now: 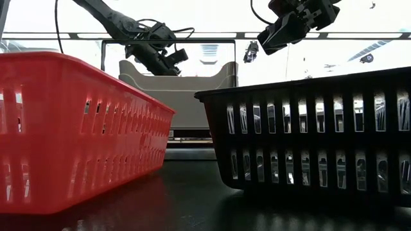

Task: Stack baskets on shelf by color
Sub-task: Stack the top red bin on top of the red bin on the shelf

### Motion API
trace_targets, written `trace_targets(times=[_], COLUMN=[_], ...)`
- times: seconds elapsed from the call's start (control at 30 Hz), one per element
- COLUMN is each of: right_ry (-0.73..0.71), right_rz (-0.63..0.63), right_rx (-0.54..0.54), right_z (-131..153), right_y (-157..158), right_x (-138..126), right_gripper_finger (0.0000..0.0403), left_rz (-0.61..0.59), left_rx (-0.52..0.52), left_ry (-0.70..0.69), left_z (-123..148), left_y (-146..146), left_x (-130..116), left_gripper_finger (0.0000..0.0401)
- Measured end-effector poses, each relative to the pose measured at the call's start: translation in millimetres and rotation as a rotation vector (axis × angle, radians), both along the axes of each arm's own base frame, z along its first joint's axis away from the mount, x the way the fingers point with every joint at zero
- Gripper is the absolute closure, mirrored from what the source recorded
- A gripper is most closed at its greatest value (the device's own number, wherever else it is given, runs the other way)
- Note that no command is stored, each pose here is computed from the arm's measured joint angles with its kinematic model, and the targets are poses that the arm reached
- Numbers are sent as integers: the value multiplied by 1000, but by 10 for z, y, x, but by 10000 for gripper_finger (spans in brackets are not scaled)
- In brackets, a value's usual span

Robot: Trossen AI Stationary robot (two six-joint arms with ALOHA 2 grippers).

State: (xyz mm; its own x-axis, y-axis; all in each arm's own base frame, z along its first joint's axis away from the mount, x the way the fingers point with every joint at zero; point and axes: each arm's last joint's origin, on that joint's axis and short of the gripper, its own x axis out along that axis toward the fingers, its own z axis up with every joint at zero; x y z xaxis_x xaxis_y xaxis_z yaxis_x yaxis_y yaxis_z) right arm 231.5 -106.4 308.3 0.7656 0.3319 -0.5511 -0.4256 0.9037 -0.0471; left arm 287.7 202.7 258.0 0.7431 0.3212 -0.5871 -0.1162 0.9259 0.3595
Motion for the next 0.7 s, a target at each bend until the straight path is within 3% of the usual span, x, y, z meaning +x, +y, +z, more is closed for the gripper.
trace_targets(times=[0.7], right_ry=[10], right_rz=[-13], right_rx=[20], right_z=[-17], right_y=[0], right_x=[1], right_gripper_finger=[346], left_rz=[-15], left_rx=[37], left_ry=[-16], left_z=[-159], left_y=[-15], left_x=[-22], left_gripper_finger=[395])
